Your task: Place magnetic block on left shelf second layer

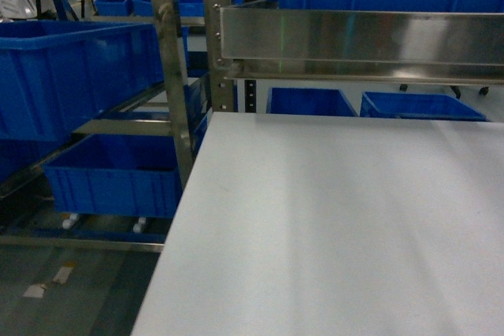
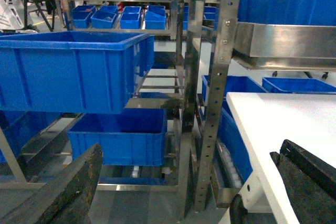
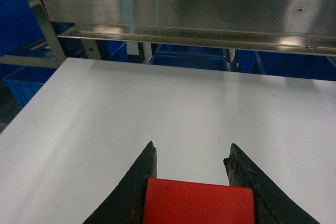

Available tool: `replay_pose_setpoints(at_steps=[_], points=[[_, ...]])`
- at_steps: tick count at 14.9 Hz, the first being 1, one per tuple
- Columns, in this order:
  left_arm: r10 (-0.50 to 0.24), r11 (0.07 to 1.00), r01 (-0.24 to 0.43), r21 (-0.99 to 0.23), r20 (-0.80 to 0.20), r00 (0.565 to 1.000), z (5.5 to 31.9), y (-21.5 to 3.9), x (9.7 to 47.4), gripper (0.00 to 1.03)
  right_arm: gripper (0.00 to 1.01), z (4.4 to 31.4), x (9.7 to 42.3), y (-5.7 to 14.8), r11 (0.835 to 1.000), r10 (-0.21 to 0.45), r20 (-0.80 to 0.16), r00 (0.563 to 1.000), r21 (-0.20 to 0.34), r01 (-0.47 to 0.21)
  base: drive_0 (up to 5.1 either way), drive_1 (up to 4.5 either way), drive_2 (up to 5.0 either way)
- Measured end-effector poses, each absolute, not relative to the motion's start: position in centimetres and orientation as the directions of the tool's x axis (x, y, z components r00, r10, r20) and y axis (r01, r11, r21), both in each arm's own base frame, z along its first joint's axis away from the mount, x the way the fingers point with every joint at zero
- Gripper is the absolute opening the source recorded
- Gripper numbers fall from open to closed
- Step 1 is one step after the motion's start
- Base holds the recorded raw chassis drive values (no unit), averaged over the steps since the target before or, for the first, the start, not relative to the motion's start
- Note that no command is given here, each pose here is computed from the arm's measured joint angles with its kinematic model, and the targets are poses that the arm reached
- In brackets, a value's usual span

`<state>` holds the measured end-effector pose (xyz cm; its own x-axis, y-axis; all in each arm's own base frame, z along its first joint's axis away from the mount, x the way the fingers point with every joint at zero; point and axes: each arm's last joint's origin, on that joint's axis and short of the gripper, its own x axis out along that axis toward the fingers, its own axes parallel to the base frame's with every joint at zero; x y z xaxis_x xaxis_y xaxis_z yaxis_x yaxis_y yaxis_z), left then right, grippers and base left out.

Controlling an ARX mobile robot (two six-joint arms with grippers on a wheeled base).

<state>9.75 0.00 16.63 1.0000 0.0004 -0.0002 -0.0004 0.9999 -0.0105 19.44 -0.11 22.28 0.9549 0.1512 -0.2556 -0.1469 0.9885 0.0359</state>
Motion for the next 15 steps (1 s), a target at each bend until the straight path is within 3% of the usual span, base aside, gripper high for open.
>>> replay_pose_setpoints(at_steps=[15], points=[[0.0, 1.0, 0.0, -0.01, -0.002, 1.0, 16.61, 0.0, 9.75, 0.98, 0.33, 22.27, 19.44, -0.11, 0.988, 0.151, -0.256, 0.955, 0.036, -0.147, -4.9, 2.46, 2.5]])
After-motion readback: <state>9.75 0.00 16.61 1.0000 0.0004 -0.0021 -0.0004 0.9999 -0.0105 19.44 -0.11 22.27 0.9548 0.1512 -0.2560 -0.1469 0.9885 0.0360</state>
